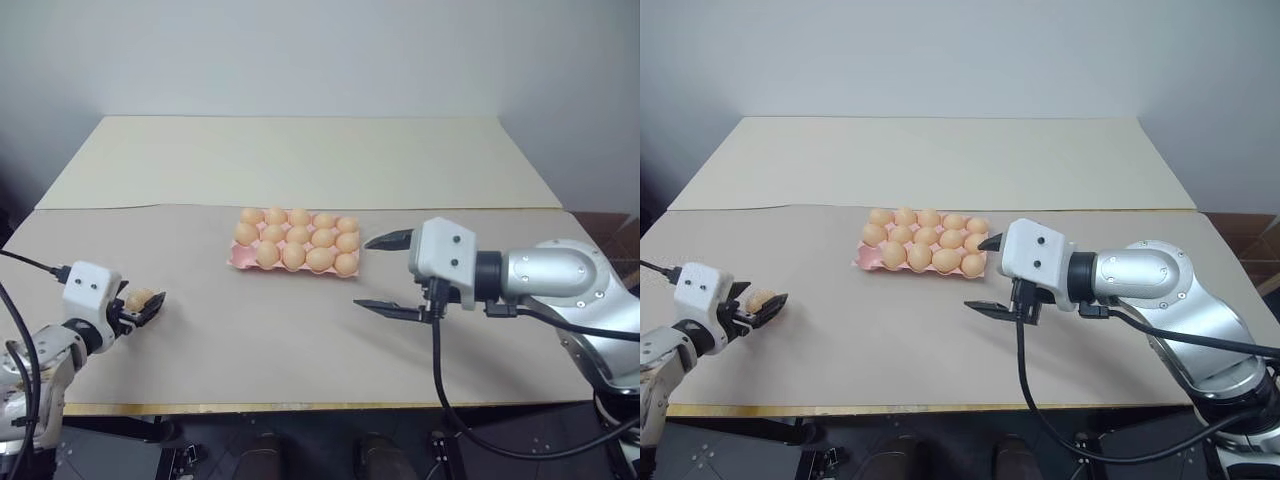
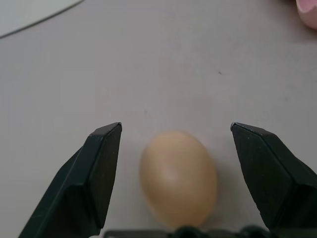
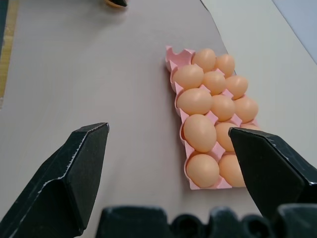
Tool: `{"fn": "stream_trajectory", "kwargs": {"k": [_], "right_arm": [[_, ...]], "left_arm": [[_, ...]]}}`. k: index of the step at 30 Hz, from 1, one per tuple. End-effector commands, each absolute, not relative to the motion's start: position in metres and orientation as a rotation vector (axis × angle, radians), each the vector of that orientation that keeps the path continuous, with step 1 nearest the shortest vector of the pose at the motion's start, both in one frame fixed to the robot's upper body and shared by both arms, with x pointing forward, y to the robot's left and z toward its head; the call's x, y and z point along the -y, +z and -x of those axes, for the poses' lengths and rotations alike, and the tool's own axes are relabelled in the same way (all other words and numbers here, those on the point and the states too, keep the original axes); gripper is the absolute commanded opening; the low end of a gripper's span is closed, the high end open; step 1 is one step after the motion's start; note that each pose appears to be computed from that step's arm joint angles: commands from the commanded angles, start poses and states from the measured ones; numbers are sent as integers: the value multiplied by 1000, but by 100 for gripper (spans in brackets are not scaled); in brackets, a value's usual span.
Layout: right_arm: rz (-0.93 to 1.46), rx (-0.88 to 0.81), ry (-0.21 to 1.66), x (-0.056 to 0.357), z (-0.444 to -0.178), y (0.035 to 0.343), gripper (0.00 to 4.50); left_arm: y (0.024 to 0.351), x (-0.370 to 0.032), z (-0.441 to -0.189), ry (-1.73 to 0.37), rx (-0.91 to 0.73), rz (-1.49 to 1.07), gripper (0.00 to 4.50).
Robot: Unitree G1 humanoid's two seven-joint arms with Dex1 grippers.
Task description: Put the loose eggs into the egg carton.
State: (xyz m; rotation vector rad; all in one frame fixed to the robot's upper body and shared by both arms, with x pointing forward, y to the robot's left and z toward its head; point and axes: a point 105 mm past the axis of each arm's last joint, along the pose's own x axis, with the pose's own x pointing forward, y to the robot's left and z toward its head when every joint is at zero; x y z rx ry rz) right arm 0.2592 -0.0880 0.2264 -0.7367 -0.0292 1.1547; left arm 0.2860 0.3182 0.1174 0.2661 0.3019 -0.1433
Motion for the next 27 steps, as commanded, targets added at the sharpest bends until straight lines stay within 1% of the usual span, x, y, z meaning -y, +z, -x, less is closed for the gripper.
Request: {"fn": "stream_trajectory", "kwargs": {"k": [1,3,4,6,10,11,12,14,17,19,21,23,27], "right_arm": [[766,70,1119,90,-257,237,450],[766,69,1114,91,-258,237,450],[767,69,1113,91,-259,237,450],[768,69,1109,91,-260,237,450],[770,67,1100,91,-262,237,450],[770,67,1098,91,-263,237,450],[771,67,1096,91,-263,237,450],[772,68,1094,91,-264,236,450],[771,71,1085,91,-264,237,450],[772,73,1075,91,-265,237,450],[775,80,1063,91,-266,239,450],[777,87,1057,90,-266,240,450],[780,104,1033,90,-265,246,450]], "left_arm": [[111,-320,-285,-135,-317,-287,381],[106,-321,-285,-124,-342,-281,381],[104,-323,-285,-110,-354,-283,364],[102,-325,-285,-96,-360,-280,325],[104,-324,-286,-94,-353,-295,204],[106,-323,-286,-100,-341,-311,182],[108,-320,-288,-107,-325,-321,171],[114,-316,-290,-123,-287,-328,171],[136,-295,-295,-218,-155,-311,171],[152,-278,-298,-290,-52,-291,171],[166,-252,-307,-384,41,-269,171],[171,-238,-314,-439,77,-260,171],[174,-208,-343,-506,112,-269,171]]}}
